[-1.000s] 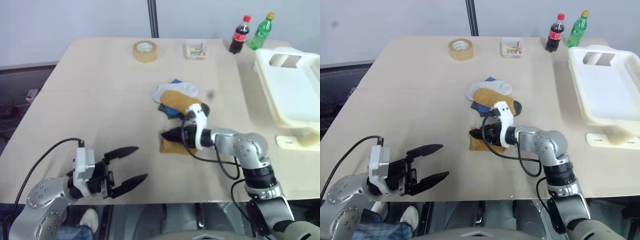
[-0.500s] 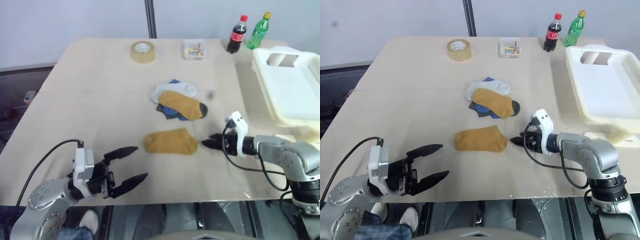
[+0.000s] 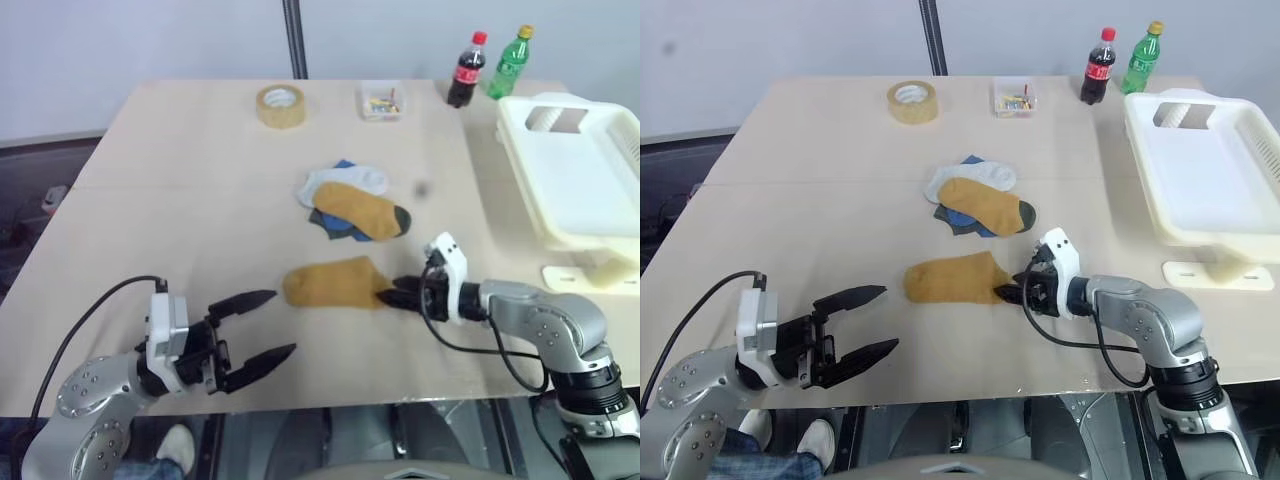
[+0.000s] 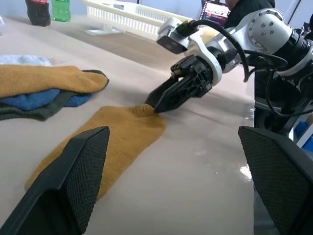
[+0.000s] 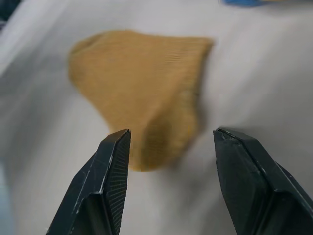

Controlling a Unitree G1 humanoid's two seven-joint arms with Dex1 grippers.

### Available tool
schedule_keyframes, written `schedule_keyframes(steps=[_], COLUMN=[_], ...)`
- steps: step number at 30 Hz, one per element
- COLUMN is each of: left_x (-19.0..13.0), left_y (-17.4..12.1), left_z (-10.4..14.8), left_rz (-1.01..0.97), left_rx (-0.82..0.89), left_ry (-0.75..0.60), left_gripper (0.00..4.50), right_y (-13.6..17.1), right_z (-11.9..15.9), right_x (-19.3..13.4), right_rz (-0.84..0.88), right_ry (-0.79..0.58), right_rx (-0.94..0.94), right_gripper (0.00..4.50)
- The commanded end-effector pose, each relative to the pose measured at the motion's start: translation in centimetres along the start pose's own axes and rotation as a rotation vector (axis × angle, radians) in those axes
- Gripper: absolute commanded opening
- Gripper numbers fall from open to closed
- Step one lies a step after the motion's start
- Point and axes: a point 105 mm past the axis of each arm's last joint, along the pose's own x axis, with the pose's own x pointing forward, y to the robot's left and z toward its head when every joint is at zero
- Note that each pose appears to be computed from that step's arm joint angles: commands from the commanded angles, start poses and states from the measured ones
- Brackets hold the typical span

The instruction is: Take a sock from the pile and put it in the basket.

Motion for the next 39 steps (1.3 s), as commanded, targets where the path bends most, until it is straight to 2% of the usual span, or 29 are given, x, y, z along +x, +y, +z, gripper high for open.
schedule_keyframes(steps=[1, 2, 6, 11, 15, 21, 23, 32, 36, 37, 38, 39], left_x=[0.0, 0.0, 0.0, 0.1, 0.2, 0.3, 0.4, 0.4, 0.4, 0.4, 0.4, 0.4], left_y=[-0.1, -0.1, -0.1, 0.0, -0.3, -0.4, -0.4, -0.3, -0.4, -0.5, -0.5, -0.5], left_z=[0.3, 0.3, 0.2, 0.1, 0.1, 0.0, 0.0, 0.0, 0.0, 0.0, 0.0, 0.0], left_rz=[-0.005, -0.005, -0.003, -0.003, -0.004, -0.004, -0.006, 0.003, 0.014, 0.015, 0.016, 0.017], left_rx=[0.020, 0.020, 0.018, 0.017, 0.016, 0.012, 0.012, 0.021, 0.019, 0.019, 0.019, 0.018], left_ry=[-0.007, -0.007, -0.007, -0.008, -0.012, -0.013, -0.014, -0.018, -0.023, -0.023, -0.023, -0.024], left_gripper=[4.50, 4.50, 4.50, 4.50, 4.50, 4.50, 4.50, 4.50, 4.50, 4.50, 4.50, 4.50], right_y=[0.6, 0.4, 0.0, -0.7, -3.5, -5.5, -5.7, -3.2, -2.8, -2.8, -2.8, -2.7], right_z=[-0.3, -0.2, 0.1, -0.3, -0.9, -1.4, -1.2, -1.6, -2.0, -1.9, -1.9, -2.0], right_x=[0.1, 0.0, -0.9, -2.1, -6.1, -8.9, -8.8, -5.8, -5.7, -5.9, -6.1, -6.2], right_rz=[0.023, 0.019, 0.005, -0.027, -0.140, -0.200, -0.198, -0.087, -0.087, -0.088, -0.088, -0.085], right_ry=[0.007, 0.005, -0.004, 0.029, 0.086, 0.157, 0.161, 0.141, 0.140, 0.137, 0.136, 0.137], right_rx=[0.012, 0.016, 0.024, 0.008, -0.010, -0.099, -0.119, -0.084, -0.057, -0.052, -0.050, -0.049], right_gripper=[2.24, 1.91, 0.04, 0.04, 0.04, 0.04, 0.04, 0.04, 0.04, 0.63, 0.73, 1.29])
